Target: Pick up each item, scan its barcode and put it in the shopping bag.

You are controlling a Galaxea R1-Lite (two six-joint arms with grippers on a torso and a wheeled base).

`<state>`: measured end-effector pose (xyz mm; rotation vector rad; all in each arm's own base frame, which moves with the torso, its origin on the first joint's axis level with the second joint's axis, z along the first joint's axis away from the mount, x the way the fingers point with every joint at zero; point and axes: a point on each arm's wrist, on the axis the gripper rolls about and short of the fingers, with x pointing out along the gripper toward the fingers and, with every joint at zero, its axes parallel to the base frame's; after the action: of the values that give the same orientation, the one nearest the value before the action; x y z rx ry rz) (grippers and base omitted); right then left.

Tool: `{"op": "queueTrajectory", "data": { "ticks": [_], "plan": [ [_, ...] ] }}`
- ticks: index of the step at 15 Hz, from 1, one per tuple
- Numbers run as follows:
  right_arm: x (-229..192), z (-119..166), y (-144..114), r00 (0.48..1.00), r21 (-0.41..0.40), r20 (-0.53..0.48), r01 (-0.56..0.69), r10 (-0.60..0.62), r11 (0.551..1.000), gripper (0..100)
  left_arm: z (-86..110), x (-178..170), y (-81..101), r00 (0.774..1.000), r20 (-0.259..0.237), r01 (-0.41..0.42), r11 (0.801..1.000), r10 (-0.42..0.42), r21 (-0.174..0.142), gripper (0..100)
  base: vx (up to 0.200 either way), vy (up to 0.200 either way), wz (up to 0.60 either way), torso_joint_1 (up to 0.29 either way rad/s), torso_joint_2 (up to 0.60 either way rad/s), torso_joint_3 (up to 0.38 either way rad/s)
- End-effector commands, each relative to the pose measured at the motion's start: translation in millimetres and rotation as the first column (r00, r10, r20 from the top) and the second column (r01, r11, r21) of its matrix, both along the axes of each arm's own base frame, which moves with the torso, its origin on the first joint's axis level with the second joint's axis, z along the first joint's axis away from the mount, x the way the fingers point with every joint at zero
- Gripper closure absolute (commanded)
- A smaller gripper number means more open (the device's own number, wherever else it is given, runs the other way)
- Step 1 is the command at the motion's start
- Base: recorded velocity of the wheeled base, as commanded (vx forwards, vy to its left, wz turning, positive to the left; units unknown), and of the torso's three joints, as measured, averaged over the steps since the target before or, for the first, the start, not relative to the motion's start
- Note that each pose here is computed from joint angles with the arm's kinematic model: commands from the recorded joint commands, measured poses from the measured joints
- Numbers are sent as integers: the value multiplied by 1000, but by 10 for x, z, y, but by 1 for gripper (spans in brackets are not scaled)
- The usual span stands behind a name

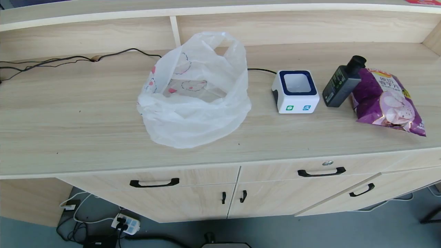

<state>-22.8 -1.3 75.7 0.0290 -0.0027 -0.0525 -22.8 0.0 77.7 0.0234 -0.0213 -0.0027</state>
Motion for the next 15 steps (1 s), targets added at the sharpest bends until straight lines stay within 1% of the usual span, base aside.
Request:
{"op": "queueTrajectory", "data": {
  "ticks": [1,5,8,10,11,12,14,15],
  "plan": [
    [1,0,0,1000,0,-2,0,0,1000,0,1,1,0,1000,-1,0,1000,0,0,0,0,0,0,0,0,0],
    [1,2,0,1000,0,0,0,0,1000,0,1,1,0,1000,-1,0,1000,0,1,0,0,0,0,0,0,0],
    [1,2,2,1000,-18,-1,-8,8,1000,0,1,1,0,1000,-1,0,1000,0,1,0,0,0,0,0,0,0],
    [0,18,14,998,-62,10,-61,62,996,0,0,0,0,1000,0,0,1000,0,1,0,0,0,0,0,0,0],
    [-54,298,28,988,-102,74,-128,136,987,0,0,0,0,1000,0,2,1000,-2,1,0,0,0,0,0,0,0],
    [19,663,44,981,-103,43,-184,189,978,0,0,0,0,1000,0,0,1000,0,1,0,0,0,0,0,0,0],
    [196,1005,44,982,-100,28,-185,189,978,0,0,0,0,1000,0,2,1000,-2,3,0,0,0,0,0,0,0],
    [370,1269,44,980,-100,52,-186,192,977,0,0,0,0,1000,0,0,1000,0,3,0,0,0,0,0,0,0]
  ]
}}
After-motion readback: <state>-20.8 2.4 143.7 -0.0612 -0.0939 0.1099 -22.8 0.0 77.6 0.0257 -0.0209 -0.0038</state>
